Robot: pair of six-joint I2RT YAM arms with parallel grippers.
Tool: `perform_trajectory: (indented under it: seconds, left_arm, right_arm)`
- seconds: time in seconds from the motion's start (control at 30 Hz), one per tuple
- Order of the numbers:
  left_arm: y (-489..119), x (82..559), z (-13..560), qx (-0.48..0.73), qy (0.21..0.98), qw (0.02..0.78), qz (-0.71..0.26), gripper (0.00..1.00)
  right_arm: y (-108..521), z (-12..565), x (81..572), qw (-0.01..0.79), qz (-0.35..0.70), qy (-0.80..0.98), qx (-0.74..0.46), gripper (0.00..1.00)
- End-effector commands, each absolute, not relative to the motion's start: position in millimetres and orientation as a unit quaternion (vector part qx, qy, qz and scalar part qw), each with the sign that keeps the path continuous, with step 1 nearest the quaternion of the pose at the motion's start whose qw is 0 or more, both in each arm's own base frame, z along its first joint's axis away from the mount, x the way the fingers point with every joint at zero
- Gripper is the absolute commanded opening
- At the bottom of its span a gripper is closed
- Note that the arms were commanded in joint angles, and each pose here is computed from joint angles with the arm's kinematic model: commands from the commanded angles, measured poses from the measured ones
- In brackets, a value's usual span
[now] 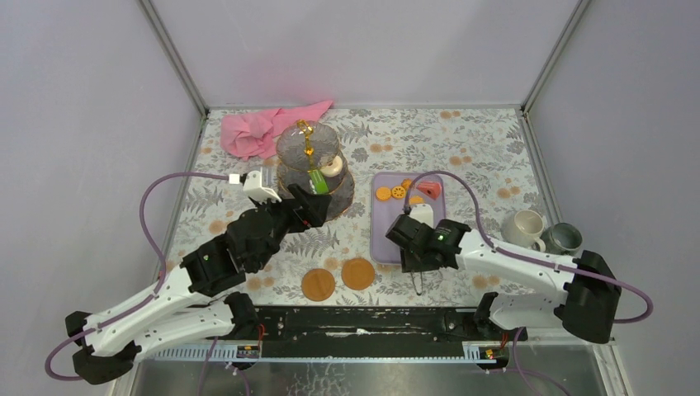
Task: Serve the afternoon tea
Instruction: Pick up the desert from the tray, then place the desert on the desert table.
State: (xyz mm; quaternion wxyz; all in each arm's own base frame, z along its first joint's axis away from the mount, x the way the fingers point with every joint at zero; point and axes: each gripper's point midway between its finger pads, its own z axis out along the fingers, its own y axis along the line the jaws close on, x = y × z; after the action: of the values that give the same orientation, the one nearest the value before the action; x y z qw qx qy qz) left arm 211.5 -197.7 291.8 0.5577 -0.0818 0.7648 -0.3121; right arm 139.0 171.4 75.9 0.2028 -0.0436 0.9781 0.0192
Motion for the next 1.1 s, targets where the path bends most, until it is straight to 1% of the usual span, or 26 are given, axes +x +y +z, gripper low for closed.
perform_trajectory:
  seconds: [0.0, 0.2, 0.67, 0.9, 1.07]
  left_arm:
    - [-182.3, 215.8, 309.6, -0.103, 0.749, 0.581, -0.301, 0.93]
    - [-179.8, 215.2, 313.5, -0.110, 0.748, 0.581, -0.302, 0.93]
    - [-170.2, 218.0, 320.6, -0.128, 0.742, 0.591, -0.289, 0.94]
    - [-146.8, 218.5, 348.4, -0.158, 0.713, 0.622, -0.282, 0.94]
    - [-109.7, 218.3, 365.9, -0.219, 0.682, 0.650, -0.254, 0.94]
  right_arm:
    - [198.6, 94.6, 146.0, 0.232, 0.030, 0.971, -0.052, 0.35]
    - [241.7, 101.4, 150.2, 0.242, 0.050, 0.965, -0.092, 0.35]
    - [326.6, 115.0, 181.9, 0.258, 0.082, 0.949, -0.163, 0.36]
    - [354.9, 108.3, 195.0, 0.257, 0.079, 0.945, -0.187, 0.36]
    - [376.4, 106.6, 203.8, 0.260, 0.087, 0.940, -0.203, 0.36]
